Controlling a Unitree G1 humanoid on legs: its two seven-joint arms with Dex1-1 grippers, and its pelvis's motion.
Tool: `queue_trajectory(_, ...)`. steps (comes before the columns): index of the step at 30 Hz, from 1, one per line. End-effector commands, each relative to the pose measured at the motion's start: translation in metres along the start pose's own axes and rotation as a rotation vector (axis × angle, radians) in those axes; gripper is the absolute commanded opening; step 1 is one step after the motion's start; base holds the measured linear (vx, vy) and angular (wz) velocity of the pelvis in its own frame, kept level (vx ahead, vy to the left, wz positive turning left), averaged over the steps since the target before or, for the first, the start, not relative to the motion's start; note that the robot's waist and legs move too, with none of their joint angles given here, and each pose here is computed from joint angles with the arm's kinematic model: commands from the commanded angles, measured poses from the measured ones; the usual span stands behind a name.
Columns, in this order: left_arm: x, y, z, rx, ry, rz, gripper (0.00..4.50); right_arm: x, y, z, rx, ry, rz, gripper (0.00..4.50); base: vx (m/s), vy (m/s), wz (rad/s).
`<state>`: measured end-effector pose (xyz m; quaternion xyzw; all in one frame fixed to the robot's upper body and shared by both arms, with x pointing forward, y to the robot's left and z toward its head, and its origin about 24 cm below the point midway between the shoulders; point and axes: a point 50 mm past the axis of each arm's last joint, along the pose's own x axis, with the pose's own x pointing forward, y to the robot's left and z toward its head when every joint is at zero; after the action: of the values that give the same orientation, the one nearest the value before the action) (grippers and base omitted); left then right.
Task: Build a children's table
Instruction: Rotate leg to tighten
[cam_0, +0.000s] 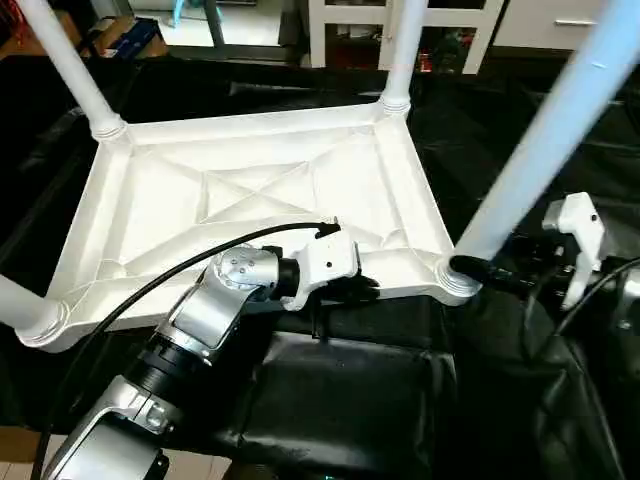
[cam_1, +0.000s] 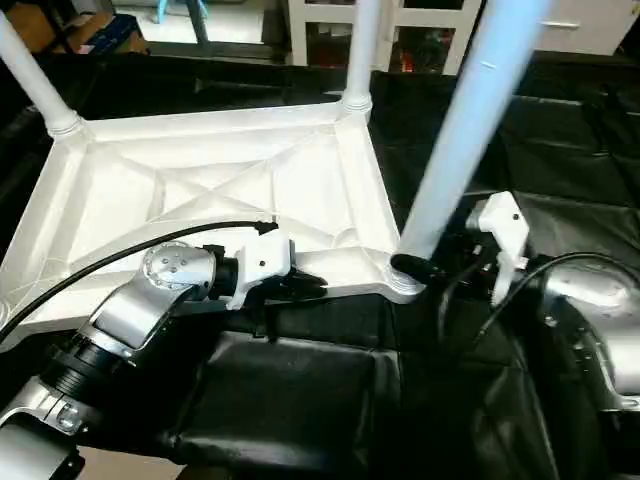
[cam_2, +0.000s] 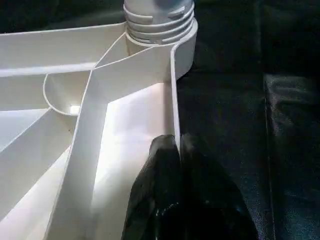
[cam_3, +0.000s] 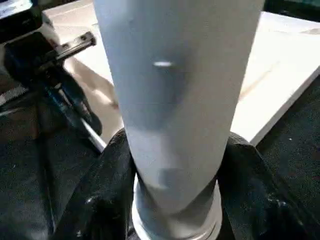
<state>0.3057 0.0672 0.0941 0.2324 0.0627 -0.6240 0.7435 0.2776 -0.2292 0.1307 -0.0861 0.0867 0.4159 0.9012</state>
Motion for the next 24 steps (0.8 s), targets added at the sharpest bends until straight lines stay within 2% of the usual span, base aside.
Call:
queue_trajectory(1, 0.007, -0.008, -0.002, -0.003, 0.022, -0.032, 0.00, 0.000, -0.013, -0.019, 0.070, 0.103, -0.179, 1.96, 0.000, 0.000, 0.00)
queue_trajectory(2, 0.013, -0.007, 0.004, -0.019, 0.013, -0.008, 0.00, 0.010, -0.021, -0.028, 0.153, 0.121, -0.364, 1.94, 0.000, 0.000, 0.00)
queue_trajectory(3, 0.016, -0.006, 0.006, -0.024, 0.010, 0.003, 0.00, 0.014, -0.023, -0.032, 0.191, 0.132, -0.434, 1.91, 0.000, 0.000, 0.00)
queue_trajectory(4, 0.016, -0.006, 0.006, -0.024, 0.010, 0.003, 0.00, 0.014, -0.023, -0.032, 0.191, 0.132, -0.434, 1.91, 0.000, 0.000, 0.00)
queue_trajectory(5, 0.022, -0.006, 0.012, -0.024, 0.000, 0.010, 0.00, 0.020, -0.032, -0.039, 0.232, 0.141, -0.632, 1.91, 0.000, 0.000, 0.00)
queue_trajectory(7, 0.030, -0.006, 0.019, -0.020, -0.014, 0.018, 0.00, 0.027, -0.041, -0.042, 0.263, 0.108, -0.844, 1.91, 0.000, 0.000, 0.00)
queue_trajectory(10, 0.038, -0.005, 0.025, -0.011, -0.028, 0.028, 0.00, 0.043, -0.042, -0.043, 0.297, 0.077, -0.952, 1.91, 0.000, 0.000, 0.00)
queue_trajectory(12, 0.039, -0.003, 0.025, -0.011, -0.028, 0.035, 0.00, 0.053, -0.041, -0.041, 0.309, 0.056, -0.947, 1.89, 0.000, 0.000, 0.00)
queue_trajectory(13, 0.039, -0.001, 0.025, -0.007, -0.021, 0.052, 0.00, 0.067, -0.037, -0.039, 0.313, 0.063, -0.880, 1.89, 0.000, 0.000, 0.00)
queue_trajectory(15, 0.038, 0.001, 0.024, -0.007, -0.014, 0.062, 0.00, 0.075, -0.033, -0.036, 0.314, 0.058, -0.830, 1.89, 0.000, 0.000, 0.00)
queue_trajectory(17, 0.034, 0.003, 0.021, -0.006, 0.000, 0.074, 0.00, 0.081, -0.029, -0.025, 0.262, 0.006, -0.737, 1.89, 0.000, 0.000, 0.00)
queue_trajectory(19, 0.032, 0.005, 0.019, -0.006, 0.007, 0.081, 0.00, 0.081, -0.028, -0.017, 0.214, -0.027, -0.691, 1.89, 0.000, 0.000, 0.00)
queue_trajectory(20, 0.027, 0.006, 0.015, -0.008, 0.018, 0.094, 0.00, 0.078, -0.026, -0.005, 0.125, -0.072, -0.614, 2.58, 0.000, 0.000, 0.00)
queue_trajectory(21, 0.023, 0.007, 0.012, -0.002, 0.025, 0.094, 0.00, 0.071, -0.025, 0.002, 0.086, -0.101, -0.555, 2.58, 0.000, 0.000, 0.00)
queue_trajectory(22, 0.023, 0.007, 0.012, -0.002, 0.025, 0.094, 0.00, 0.071, -0.025, 0.002, 0.086, -0.101, -0.555, 2.63, 0.000, 0.000, 0.00)
queue_trajectory(24, 0.016, 0.006, 0.006, 0.005, 0.034, 0.087, 0.00, 0.058, -0.024, 0.010, 0.043, -0.127, -0.461, 2.93, 0.000, 0.000, 0.00)
